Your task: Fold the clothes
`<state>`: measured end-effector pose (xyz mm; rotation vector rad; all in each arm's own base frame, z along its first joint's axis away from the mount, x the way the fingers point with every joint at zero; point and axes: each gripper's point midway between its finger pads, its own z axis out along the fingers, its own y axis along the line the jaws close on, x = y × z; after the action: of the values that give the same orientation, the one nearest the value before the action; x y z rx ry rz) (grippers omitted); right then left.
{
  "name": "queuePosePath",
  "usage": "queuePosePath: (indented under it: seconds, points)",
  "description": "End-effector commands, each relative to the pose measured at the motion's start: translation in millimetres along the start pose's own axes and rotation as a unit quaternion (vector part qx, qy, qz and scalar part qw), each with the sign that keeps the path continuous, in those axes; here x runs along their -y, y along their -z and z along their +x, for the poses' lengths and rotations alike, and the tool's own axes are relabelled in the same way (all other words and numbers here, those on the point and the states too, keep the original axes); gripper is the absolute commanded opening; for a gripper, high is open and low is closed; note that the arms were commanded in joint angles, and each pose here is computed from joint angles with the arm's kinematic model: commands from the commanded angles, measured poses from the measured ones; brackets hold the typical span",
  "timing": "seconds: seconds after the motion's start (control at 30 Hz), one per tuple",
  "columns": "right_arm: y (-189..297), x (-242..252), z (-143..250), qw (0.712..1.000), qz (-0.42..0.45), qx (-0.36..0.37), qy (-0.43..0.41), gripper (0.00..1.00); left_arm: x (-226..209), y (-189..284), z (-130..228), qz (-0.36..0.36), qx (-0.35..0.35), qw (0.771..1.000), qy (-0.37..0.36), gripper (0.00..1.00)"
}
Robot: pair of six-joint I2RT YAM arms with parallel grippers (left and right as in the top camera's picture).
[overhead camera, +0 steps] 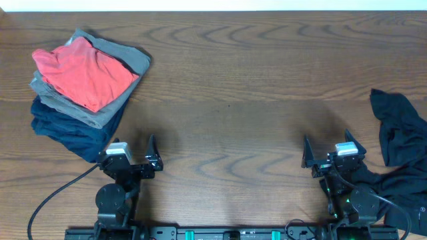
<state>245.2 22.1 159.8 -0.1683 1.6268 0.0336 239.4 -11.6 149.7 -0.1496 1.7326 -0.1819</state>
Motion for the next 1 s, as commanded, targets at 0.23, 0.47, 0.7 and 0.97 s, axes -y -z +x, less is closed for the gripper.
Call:
queuePosePath:
  seconds: [0.23, 0.47, 0.7, 0.97]
  points:
    - [0.1, -2.1, 0.1, 1.000, -0.004, 0.001, 0.007, 0.99, -3.9, -3.3, 12.3, -0.004, -0.009, 0.999, -0.046, 0.98]
    - [0.1, -2.2, 0.1, 1.000, -0.004, 0.001, 0.007, 0.99, -3.9, -3.3, 12.2, -0.004, -0.008, 0.999, -0.046, 0.98]
    - [0.1, -2.2, 0.1, 1.000, -0.004, 0.001, 0.007, 0.98, -4.0, -3.3, 12.4, -0.005, -0.009, 0.999, -0.046, 0.98]
    - [0.1, -2.2, 0.1, 1.000, -0.004, 0.001, 0.007, 0.99, -4.0, -3.4, 12.8, -0.005, -0.010, 0.999, -0.046, 0.98]
